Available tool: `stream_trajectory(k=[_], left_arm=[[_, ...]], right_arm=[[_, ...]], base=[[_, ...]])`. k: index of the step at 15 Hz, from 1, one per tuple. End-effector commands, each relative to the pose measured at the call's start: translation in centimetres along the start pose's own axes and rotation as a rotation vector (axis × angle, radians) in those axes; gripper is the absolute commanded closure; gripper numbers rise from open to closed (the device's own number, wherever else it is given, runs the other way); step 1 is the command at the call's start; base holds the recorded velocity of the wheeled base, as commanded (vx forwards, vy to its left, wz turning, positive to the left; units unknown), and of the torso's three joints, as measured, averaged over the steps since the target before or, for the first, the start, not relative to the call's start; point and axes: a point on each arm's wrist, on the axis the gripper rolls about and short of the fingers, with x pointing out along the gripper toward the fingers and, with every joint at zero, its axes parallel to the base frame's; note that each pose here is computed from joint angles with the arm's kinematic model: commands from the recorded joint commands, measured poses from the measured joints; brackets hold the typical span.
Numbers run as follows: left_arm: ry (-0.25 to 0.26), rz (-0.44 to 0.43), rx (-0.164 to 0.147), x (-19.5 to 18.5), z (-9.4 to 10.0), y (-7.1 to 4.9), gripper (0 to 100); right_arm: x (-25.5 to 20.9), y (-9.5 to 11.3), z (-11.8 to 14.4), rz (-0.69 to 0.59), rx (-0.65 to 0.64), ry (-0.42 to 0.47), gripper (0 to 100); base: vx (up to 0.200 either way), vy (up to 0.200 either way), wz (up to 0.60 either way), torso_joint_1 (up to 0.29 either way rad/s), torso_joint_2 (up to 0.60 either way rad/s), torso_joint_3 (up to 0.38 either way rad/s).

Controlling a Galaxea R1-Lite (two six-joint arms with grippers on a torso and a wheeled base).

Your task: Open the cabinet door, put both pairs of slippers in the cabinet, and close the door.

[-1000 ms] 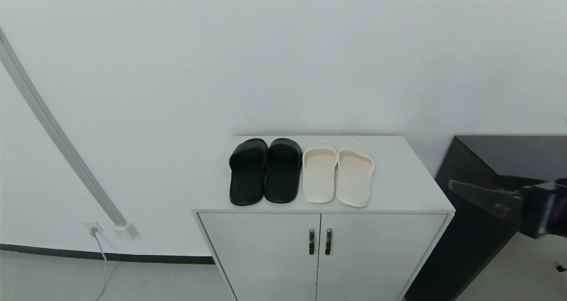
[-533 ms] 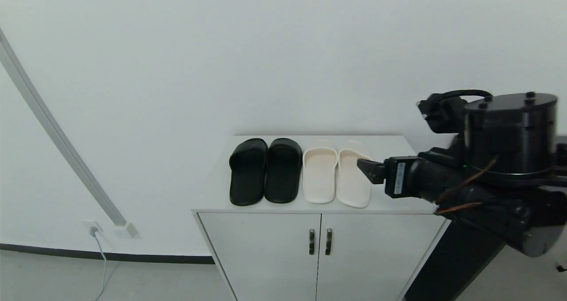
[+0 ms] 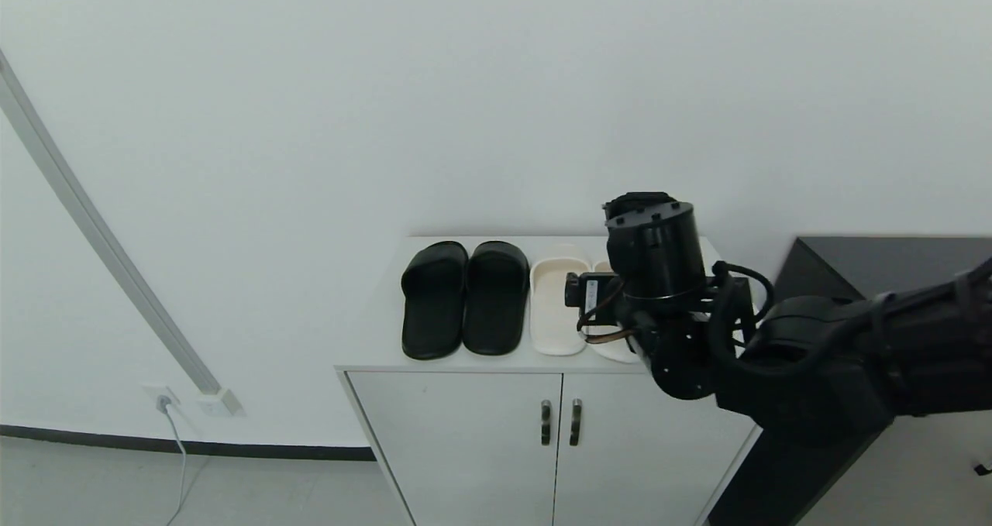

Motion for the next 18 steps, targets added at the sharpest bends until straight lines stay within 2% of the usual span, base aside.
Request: stream_trajectory(k=[1, 12, 18], left_arm=[[0.000, 0.001, 0.000, 0.0, 0.0, 0.0, 100], [0.000, 0.001, -0.002, 0.0, 0.0, 0.0, 100], [0.000, 0.001, -0.002, 0.0, 0.0, 0.0, 100]], right_arm=[[2.8, 1.5, -1.7, -0.035, -0.018, 0.014, 0], [9.7, 2.5, -3.7, -0.115, 0.031, 0.005, 0], [12.8, 1.7, -3.4, -0.161, 0.057, -0.024, 0]], base=[[0.000, 0.000, 0.00, 0.000, 0.00, 0.000], [0.000, 0.000, 0.00, 0.000, 0.00, 0.000], [0.000, 0.000, 0.00, 0.000, 0.00, 0.000]])
